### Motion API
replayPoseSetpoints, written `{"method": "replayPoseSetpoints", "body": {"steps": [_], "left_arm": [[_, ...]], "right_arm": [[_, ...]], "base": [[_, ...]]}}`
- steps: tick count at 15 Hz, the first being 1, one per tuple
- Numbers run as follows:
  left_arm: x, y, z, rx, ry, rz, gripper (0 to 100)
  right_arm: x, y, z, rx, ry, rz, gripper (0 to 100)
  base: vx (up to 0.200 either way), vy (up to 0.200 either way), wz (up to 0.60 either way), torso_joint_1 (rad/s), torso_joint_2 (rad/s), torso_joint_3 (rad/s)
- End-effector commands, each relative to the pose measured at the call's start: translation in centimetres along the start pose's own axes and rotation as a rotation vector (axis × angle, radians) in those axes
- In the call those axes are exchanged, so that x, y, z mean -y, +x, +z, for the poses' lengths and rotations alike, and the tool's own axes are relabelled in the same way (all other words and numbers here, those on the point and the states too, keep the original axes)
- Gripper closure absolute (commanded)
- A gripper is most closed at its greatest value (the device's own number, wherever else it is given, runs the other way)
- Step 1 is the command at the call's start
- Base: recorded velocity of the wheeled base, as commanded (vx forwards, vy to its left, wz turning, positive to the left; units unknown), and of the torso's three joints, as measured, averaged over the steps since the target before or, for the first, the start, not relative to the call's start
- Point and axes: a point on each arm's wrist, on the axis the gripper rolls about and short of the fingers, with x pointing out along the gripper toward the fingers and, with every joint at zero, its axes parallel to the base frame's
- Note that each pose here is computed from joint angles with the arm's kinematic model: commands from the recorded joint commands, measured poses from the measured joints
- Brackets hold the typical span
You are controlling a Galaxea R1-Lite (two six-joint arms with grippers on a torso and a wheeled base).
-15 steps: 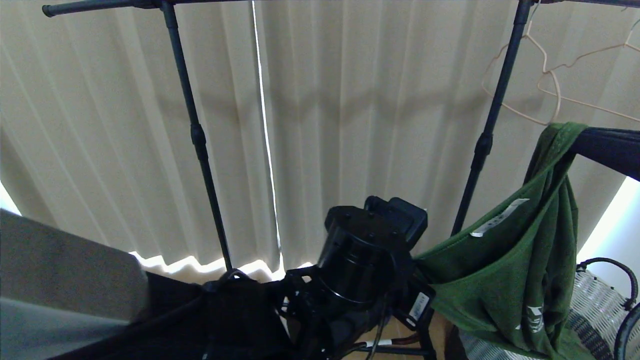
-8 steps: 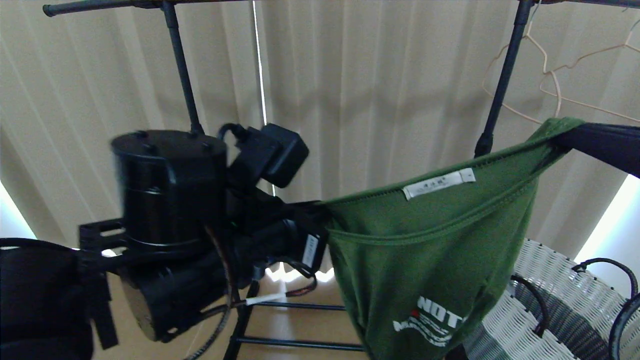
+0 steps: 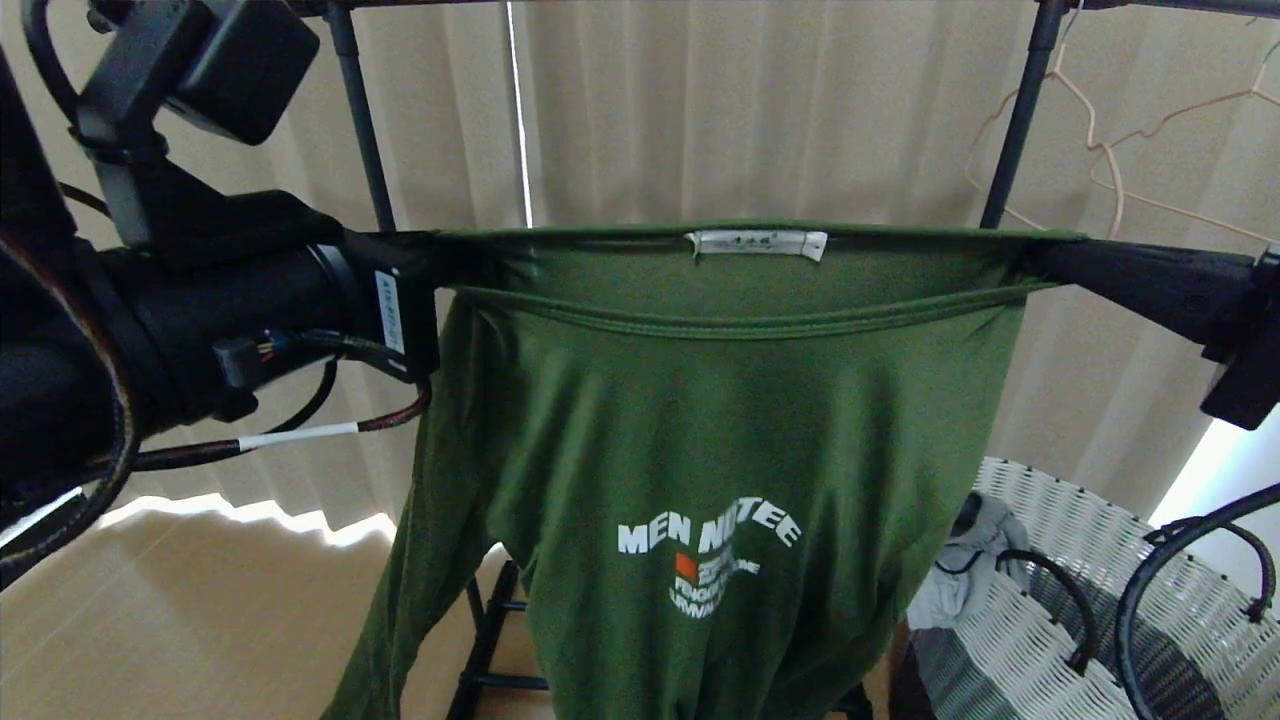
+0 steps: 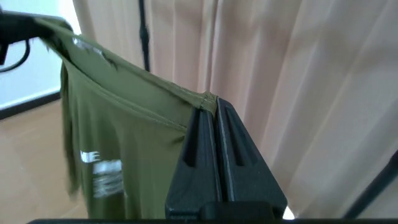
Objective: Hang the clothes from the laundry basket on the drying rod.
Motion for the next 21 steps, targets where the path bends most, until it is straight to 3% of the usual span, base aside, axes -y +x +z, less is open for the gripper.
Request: {"method": "replayPoseSetpoints", "body": {"steps": [1, 6, 15, 17, 19, 21], "left_arm": [[-0.6, 0.6, 0.3, 0.003, 0.002, 0.03, 100], [-0.7, 2.4, 2.5, 0.066, -0.007, 0.036, 100], [-0.5, 7.4, 0.9, -0.011, 0.004, 0.052, 100], [-1.3, 7.7, 0.5, -0.04, 0.007, 0.076, 100], [-2.1, 7.9, 0.7, -0.031, 0.003, 0.101, 100], [-1.8, 8.6, 0.9, -0.02, -0.008, 0.096, 100]], "right_arm": [[0.5, 1.4, -0.1, 0.019, -0.004, -0.02, 100], [0.7, 3.2, 0.9, 0.075, -0.012, -0.016, 100], [1.9, 3.8, 1.1, 0.074, -0.013, -0.069, 100], [2.4, 2.6, 1.1, 0.079, -0.017, -0.101, 100], [1.9, 0.4, 1.4, 0.097, -0.02, -0.099, 100], [1.4, -1.7, 0.8, 0.057, -0.014, -0.096, 100]], "base": [[0.0, 0.0, 0.0, 0.0, 0.0, 0.0], [0.0, 0.0, 0.0, 0.0, 0.0, 0.0], [0.0, 0.0, 0.0, 0.0, 0.0, 0.0], [0.0, 0.0, 0.0, 0.0, 0.0, 0.0], [0.0, 0.0, 0.0, 0.0, 0.0, 0.0], [0.0, 0.0, 0.0, 0.0, 0.0, 0.0]]}}
